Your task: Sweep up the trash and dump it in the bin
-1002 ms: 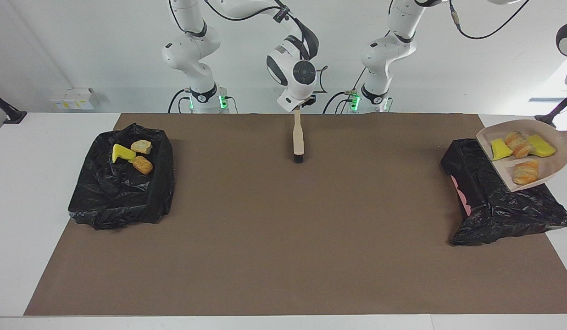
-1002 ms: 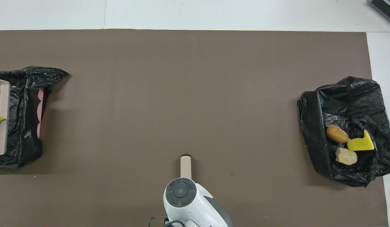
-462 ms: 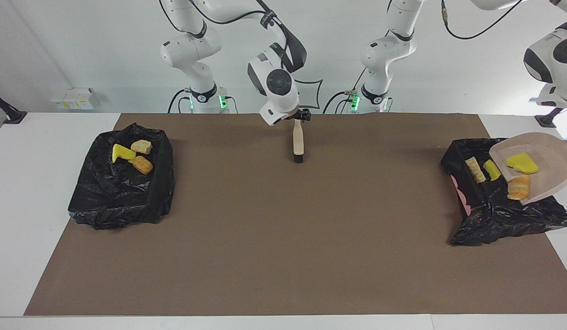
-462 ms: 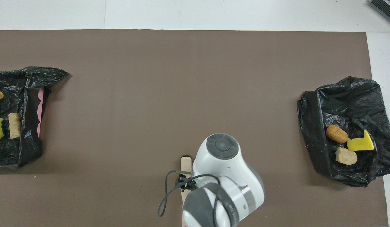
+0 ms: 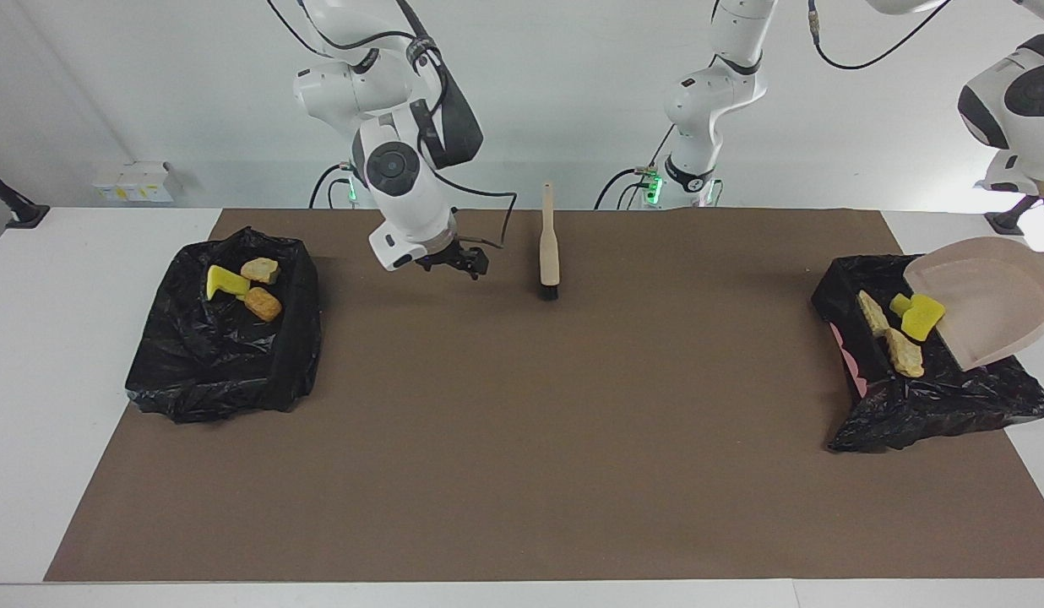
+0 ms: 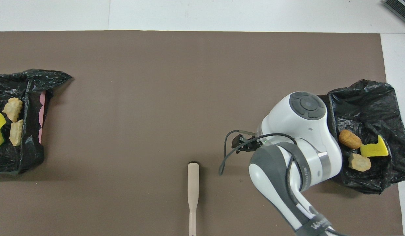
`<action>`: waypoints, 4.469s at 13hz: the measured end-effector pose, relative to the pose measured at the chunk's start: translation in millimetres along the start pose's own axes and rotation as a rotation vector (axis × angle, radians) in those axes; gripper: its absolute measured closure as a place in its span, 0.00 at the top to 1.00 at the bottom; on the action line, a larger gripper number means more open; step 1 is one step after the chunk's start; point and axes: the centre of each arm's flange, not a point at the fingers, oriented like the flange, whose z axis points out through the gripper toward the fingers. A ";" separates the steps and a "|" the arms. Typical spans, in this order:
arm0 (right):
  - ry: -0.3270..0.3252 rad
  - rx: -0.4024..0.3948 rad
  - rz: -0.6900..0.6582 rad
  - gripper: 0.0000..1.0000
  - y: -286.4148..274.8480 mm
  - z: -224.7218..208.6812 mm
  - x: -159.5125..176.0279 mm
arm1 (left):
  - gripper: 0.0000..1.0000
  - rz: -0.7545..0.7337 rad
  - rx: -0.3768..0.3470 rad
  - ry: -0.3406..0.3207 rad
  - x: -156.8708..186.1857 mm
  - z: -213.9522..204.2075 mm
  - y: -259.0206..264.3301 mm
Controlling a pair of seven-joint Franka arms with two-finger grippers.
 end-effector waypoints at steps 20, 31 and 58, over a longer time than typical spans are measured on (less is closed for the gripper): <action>0.172 -0.096 -0.008 1.00 157.8 -237.2 5.5 | 0.32 -0.162 -0.097 0.357 50.9 -76.8 -24.2; 0.210 -0.087 -0.010 1.00 158.0 -239.8 4.0 | 0.32 -0.675 -0.431 0.468 204.6 -220.6 -15.3; 0.205 -0.097 -0.103 1.00 159.7 -239.7 4.3 | 0.32 -1.472 -0.778 0.613 602.4 -385.3 9.3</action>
